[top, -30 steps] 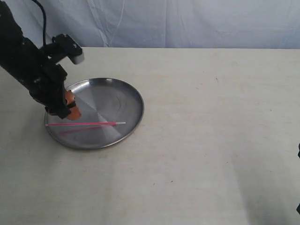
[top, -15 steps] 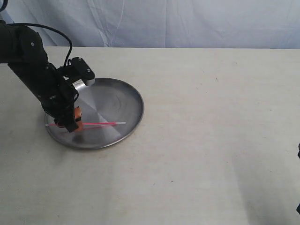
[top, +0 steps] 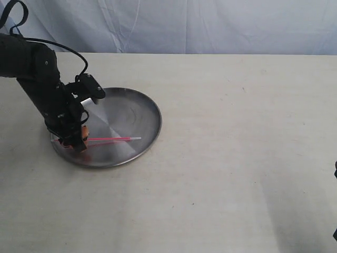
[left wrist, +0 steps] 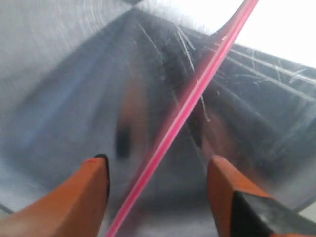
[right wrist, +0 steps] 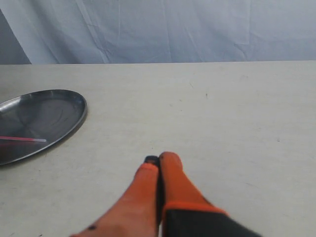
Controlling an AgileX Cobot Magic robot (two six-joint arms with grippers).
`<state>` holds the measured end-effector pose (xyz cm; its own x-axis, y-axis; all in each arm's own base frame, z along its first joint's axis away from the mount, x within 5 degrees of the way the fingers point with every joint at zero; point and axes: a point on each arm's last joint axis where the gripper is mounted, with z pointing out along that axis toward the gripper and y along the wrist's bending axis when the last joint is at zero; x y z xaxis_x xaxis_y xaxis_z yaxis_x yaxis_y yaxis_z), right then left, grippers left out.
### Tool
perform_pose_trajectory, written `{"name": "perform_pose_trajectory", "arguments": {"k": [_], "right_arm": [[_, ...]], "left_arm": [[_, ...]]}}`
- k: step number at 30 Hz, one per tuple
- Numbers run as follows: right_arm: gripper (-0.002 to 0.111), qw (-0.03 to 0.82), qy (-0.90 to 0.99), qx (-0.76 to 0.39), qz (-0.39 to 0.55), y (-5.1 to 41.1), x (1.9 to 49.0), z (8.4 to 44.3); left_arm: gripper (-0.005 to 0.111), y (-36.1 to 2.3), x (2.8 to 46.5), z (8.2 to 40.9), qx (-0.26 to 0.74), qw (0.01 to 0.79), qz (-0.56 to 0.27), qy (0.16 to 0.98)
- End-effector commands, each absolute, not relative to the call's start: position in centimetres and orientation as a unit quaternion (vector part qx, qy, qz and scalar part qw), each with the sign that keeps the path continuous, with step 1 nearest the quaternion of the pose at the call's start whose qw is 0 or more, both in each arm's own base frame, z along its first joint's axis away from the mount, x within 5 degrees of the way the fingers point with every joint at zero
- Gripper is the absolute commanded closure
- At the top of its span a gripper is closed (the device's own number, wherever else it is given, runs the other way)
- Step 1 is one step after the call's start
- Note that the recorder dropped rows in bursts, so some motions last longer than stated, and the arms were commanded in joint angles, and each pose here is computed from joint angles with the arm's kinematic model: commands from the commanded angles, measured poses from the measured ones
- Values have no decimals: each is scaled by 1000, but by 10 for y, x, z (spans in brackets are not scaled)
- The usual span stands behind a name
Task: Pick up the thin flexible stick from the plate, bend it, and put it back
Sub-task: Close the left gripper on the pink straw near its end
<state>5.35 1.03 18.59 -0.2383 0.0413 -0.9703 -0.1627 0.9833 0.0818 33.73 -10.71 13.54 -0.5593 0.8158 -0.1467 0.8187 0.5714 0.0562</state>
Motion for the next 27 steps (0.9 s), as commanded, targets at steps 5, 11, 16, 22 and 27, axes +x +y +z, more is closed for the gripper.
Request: {"name": "perform_pose_trajectory", "arguments": {"k": [5, 11, 16, 22, 27], "right_arm": [[109, 620, 779, -40, 83, 10, 53, 186], [109, 620, 779, -40, 83, 10, 53, 186], [109, 620, 779, -40, 83, 10, 53, 186], [109, 620, 779, -40, 83, 10, 53, 186], [109, 620, 779, -40, 83, 10, 53, 186]], "left_arm": [[50, -99, 341, 121, 442, 60, -8, 895], [52, -98, 342, 120, 445, 59, -4, 894], [69, -98, 341, 119, 445, 52, -6, 894], [99, -98, 341, 119, 445, 50, -6, 894], [107, -100, 340, 120, 434, 54, -17, 899]]}}
